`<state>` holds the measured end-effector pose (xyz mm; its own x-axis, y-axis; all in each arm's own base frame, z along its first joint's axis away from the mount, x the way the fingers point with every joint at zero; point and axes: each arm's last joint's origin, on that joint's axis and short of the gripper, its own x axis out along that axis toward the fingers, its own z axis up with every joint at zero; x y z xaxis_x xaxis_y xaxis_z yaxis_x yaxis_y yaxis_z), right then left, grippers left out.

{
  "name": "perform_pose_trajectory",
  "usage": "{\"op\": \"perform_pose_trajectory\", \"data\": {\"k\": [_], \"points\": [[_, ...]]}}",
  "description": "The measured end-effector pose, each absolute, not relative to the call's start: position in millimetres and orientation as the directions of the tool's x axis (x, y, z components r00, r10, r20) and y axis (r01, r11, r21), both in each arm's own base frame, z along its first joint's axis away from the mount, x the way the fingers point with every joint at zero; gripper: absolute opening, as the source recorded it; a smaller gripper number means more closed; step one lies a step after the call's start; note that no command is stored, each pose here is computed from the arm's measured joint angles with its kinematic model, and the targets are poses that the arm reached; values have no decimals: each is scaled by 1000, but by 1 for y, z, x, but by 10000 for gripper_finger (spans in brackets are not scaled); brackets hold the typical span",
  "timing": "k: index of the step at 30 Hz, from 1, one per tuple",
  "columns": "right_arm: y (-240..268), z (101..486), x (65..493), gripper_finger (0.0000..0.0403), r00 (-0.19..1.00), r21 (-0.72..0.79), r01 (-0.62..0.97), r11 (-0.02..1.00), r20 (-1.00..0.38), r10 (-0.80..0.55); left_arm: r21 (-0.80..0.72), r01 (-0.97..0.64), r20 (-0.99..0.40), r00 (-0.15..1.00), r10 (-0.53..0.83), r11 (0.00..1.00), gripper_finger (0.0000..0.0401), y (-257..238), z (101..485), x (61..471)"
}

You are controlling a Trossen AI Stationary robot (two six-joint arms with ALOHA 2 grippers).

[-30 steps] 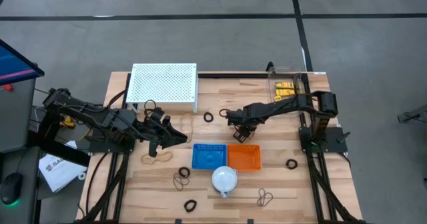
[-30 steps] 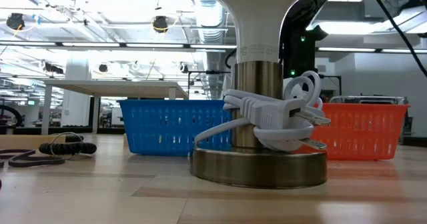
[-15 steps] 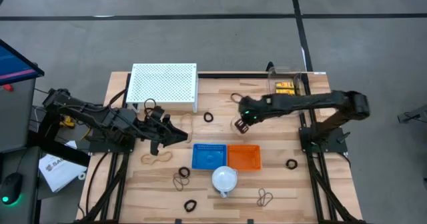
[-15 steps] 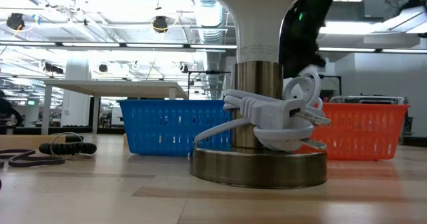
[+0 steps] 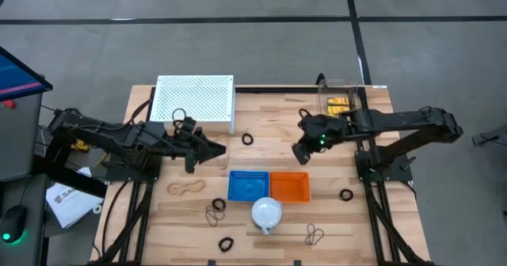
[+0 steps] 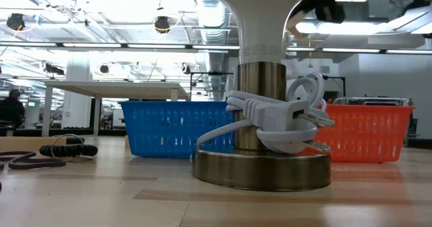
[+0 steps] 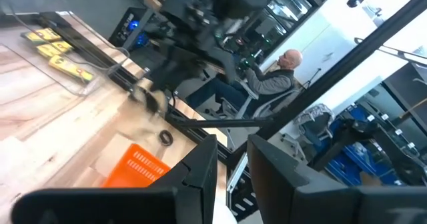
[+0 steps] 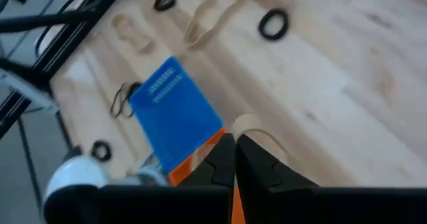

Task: Pick & Place Office Desk Supplies
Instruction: Put the top right brown rubber band into the orange basket

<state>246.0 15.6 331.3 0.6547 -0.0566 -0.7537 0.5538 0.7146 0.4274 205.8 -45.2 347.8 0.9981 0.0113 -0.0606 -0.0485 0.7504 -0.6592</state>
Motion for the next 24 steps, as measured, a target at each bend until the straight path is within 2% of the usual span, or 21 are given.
{"op": "perform_pose_trajectory", "data": {"k": [10,19,24], "points": [[55,338,240,0,661,541,566,622,-749,50,-660,-56,-60,998,22,750,76,-43,348,206],[78,322,237,0,551,468,619,631,-831,76,-659,-58,-62,998,22,750,76,-43,348,206],[81,318,245,0,549,485,625,612,-830,97,-657,-61,-69,997,21,751,76,-43,347,206]]}}
